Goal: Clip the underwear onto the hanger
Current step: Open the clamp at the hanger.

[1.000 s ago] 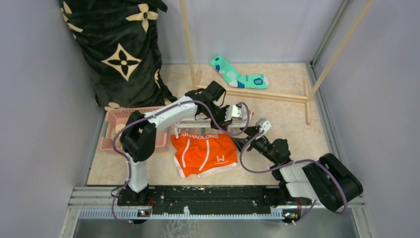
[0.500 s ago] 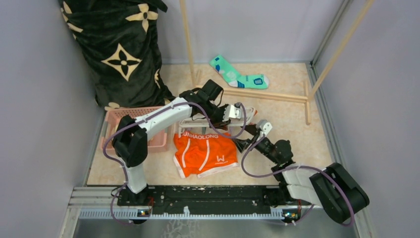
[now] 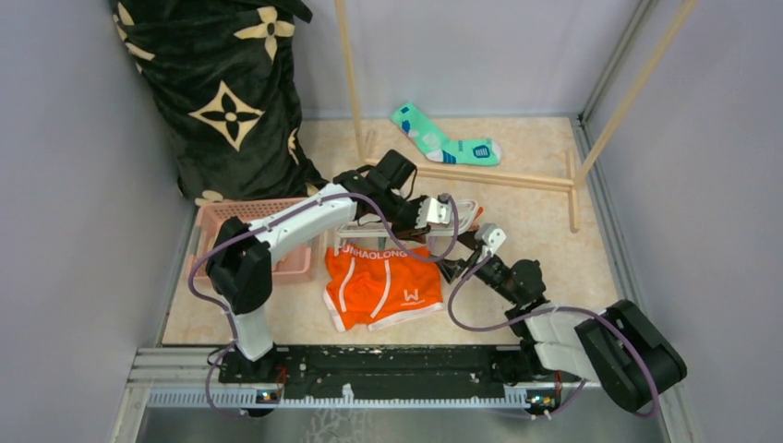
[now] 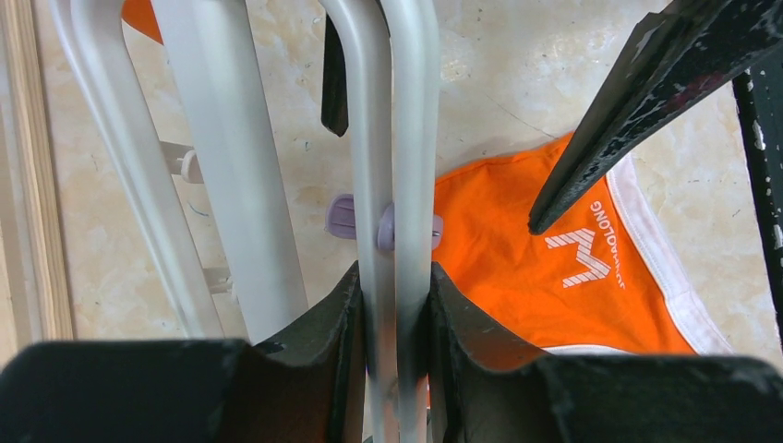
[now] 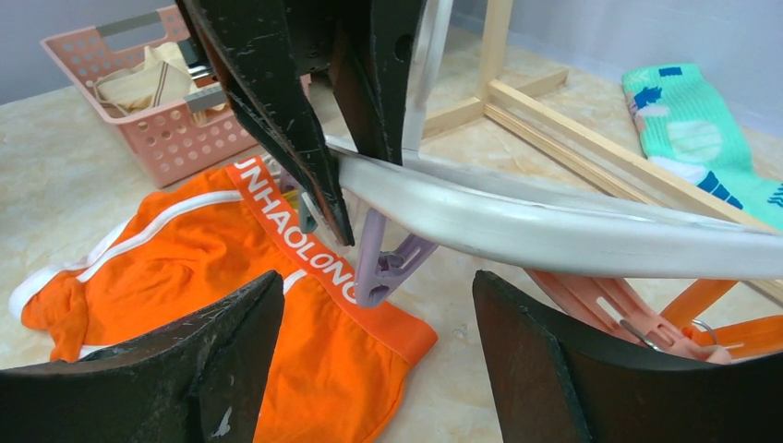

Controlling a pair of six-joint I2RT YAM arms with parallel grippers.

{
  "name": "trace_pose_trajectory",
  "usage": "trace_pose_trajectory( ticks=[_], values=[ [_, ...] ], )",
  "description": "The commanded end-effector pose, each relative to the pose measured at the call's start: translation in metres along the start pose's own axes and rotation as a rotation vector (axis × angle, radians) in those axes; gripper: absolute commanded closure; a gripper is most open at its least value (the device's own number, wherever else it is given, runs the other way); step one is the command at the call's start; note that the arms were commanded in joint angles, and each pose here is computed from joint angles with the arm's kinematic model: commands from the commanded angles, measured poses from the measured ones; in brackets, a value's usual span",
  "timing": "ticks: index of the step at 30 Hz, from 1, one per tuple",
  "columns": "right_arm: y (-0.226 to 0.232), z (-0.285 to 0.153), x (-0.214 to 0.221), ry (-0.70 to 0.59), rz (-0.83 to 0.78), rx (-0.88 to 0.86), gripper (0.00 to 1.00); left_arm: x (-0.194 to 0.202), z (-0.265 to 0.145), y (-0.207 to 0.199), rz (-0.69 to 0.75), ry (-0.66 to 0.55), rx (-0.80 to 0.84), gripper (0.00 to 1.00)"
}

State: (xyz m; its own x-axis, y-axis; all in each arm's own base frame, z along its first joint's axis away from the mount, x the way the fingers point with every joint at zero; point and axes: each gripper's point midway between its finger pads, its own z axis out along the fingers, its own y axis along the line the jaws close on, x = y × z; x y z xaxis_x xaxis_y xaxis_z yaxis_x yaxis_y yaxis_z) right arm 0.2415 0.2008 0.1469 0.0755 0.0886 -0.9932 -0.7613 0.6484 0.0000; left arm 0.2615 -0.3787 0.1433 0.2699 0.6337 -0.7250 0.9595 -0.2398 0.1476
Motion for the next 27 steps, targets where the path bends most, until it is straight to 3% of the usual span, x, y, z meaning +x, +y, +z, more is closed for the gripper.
trace_pose_trajectory(
  ticks=[1, 13, 27],
  values=[
    [-0.015, 0.014, -0.022, -0.079, 0.021, 0.060, 0.25, -0.035, -0.017, 0.005, 0.118, -0.088, -0.039, 0.80],
    [-0.015, 0.032, -0.037, -0.208, 0.105, 0.039, 0.29, -0.034, -0.019, 0.004, 0.145, -0.069, -0.054, 0.80],
    [-0.020, 0.045, -0.044, -0.228, 0.074, 0.037, 0.30, -0.045, -0.026, -0.003, 0.194, -0.090, -0.056, 0.80]
  ],
)
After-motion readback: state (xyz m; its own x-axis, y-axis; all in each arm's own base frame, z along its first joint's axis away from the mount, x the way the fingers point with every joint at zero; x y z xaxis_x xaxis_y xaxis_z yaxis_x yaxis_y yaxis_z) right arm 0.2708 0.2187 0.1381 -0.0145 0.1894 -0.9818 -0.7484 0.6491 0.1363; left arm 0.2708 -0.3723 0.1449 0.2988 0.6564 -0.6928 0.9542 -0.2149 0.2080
